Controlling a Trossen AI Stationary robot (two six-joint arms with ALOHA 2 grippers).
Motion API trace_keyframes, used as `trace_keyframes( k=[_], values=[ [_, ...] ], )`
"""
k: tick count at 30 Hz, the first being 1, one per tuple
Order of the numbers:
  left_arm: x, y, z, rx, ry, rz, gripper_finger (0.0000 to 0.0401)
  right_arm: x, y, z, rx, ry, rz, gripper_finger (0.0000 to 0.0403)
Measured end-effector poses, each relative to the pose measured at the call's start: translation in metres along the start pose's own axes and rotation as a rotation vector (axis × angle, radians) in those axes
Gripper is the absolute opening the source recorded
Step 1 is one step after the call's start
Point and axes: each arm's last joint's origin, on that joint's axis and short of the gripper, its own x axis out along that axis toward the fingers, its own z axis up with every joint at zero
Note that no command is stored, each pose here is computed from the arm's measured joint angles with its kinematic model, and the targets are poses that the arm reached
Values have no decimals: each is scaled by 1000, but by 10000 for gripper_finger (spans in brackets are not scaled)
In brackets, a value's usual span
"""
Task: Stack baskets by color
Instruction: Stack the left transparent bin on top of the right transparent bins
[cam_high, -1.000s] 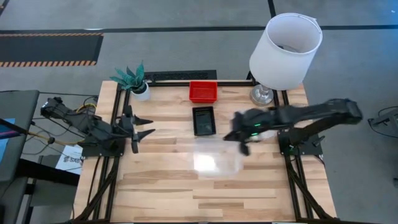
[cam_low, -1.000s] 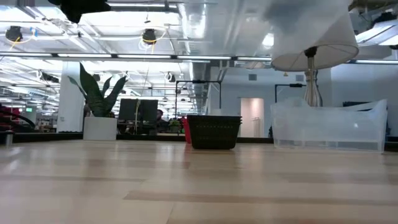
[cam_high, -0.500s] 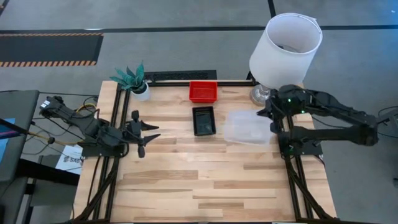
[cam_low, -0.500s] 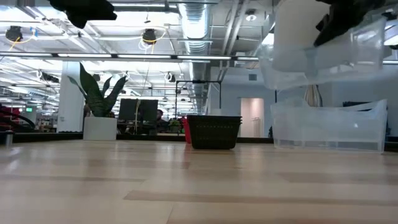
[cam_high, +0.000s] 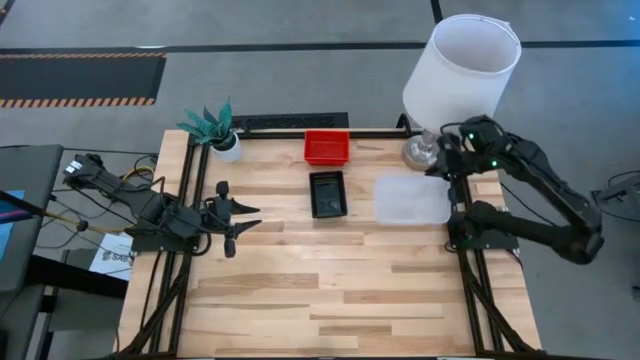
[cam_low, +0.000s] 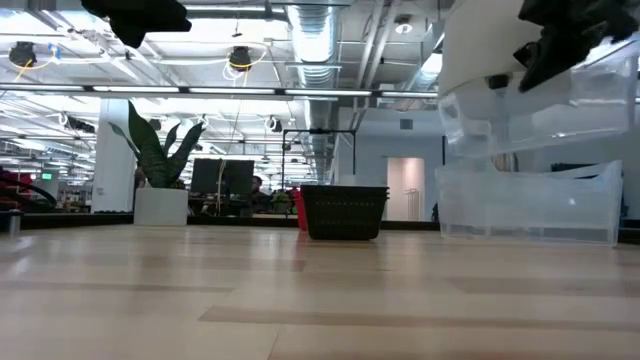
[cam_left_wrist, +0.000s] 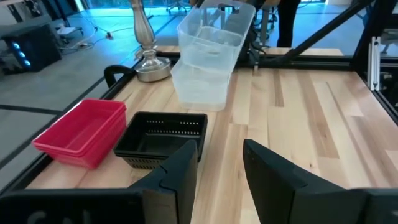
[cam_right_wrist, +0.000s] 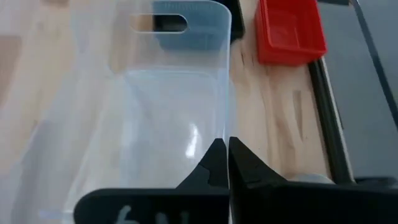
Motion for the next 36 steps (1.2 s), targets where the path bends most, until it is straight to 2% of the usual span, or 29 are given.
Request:
trace_keyframes(
  k=[3, 10, 21, 29, 36],
  values=[
    [0, 0, 0, -2, 0, 4, 119, 0, -6, -5, -12, 25, -22, 0],
    [3, 5, 1, -11, 2, 32, 119, 0, -14, -10, -17, -8, 12, 0],
    [7, 10, 1, -20, 25, -16, 118, 8, -20, -10, -52, 18, 25, 0],
    [7, 10, 1, -8, 29, -31, 118, 29, -11, -19, -53, 44, 111, 0],
    [7, 10, 1, 0, 29, -31, 118, 40, -6, -16, -93, 12, 136, 2]
  ],
)
